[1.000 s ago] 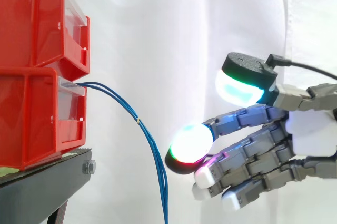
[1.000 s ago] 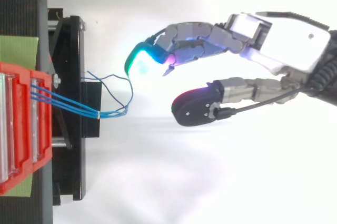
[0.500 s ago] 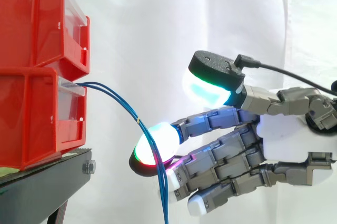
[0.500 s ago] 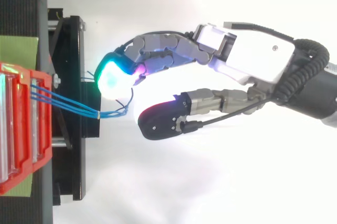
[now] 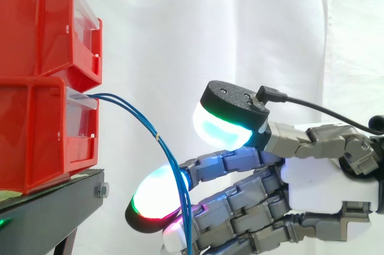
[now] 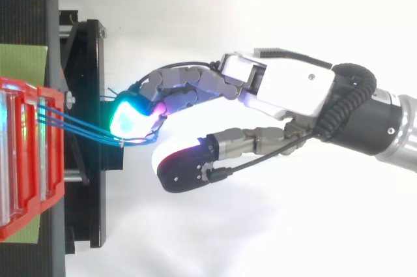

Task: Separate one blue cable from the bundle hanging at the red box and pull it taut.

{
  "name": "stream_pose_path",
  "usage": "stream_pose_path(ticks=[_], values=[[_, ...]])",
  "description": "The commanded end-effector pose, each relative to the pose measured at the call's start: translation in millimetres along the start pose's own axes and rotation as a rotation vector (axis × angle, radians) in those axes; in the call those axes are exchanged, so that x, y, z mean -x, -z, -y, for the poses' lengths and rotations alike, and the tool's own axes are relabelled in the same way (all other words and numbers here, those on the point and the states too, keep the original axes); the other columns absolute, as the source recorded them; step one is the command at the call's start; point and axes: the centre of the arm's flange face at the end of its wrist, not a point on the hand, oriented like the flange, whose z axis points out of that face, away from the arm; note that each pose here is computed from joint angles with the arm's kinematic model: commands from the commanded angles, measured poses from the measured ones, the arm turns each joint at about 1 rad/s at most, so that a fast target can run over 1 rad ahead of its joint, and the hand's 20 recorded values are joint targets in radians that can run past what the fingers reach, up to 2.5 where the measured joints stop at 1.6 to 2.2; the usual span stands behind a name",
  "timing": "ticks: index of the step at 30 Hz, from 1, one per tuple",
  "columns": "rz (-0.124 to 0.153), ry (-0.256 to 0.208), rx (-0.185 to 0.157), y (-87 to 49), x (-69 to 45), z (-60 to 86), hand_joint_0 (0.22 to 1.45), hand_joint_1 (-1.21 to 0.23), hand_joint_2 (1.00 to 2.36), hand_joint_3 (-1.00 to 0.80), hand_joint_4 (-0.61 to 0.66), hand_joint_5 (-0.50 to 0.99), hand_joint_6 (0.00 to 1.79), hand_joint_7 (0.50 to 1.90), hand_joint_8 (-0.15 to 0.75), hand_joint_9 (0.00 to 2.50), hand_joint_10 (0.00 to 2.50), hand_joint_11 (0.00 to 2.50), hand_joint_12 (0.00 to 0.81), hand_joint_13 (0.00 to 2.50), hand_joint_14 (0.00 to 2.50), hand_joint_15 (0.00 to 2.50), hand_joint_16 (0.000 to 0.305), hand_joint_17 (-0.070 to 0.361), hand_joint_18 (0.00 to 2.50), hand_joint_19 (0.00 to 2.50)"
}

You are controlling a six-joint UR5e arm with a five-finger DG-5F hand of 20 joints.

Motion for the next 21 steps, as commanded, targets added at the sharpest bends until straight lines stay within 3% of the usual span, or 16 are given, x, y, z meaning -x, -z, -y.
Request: stream_pose_path(ticks=[1, 6, 8, 16, 21], values=[[-0.014, -0.008, 0.007, -7.6, -7.6, 8.8, 0.56, -0.52, 1.00, -0.50, 0.30, -0.17, 0.50, 0.92, 0.293, 0.63, 0.01, 0.43, 0.300, 0.46, 0.01, 0.26, 0.039, 0.088, 0.46, 0.41], [-0.024, -0.023, 0.008, -12.2, -8.6, 13.6, 0.57, -0.54, 1.00, -0.50, 0.31, -0.17, 0.50, 0.94, 0.296, 0.66, 0.01, 0.44, 0.297, 0.49, 0.01, 0.26, 0.039, 0.087, 0.48, 0.41], [-0.032, -0.032, 0.018, -16.8, -10.0, 5.8, 0.57, -0.54, 1.00, -0.50, 0.31, -0.16, 0.50, 0.95, 0.297, 0.68, 0.01, 0.45, 0.292, 0.50, 0.01, 0.26, 0.038, 0.086, 0.49, 0.41], [-0.030, -0.049, 0.021, -18.4, -6.6, 3.7, 0.59, -0.52, 1.00, -0.48, 0.30, -0.15, 0.50, 0.99, 0.299, 0.70, 0.01, 0.45, 0.291, 0.53, 0.01, 0.27, 0.038, 0.084, 0.51, 0.41], [-0.024, -0.065, 0.019, -20.6, 2.8, 5.9, 0.59, -0.51, 1.00, -0.47, 0.30, -0.15, 0.50, 1.01, 0.295, 0.71, 0.01, 0.46, 0.292, 0.54, 0.01, 0.28, 0.037, 0.084, 0.51, 0.41]])
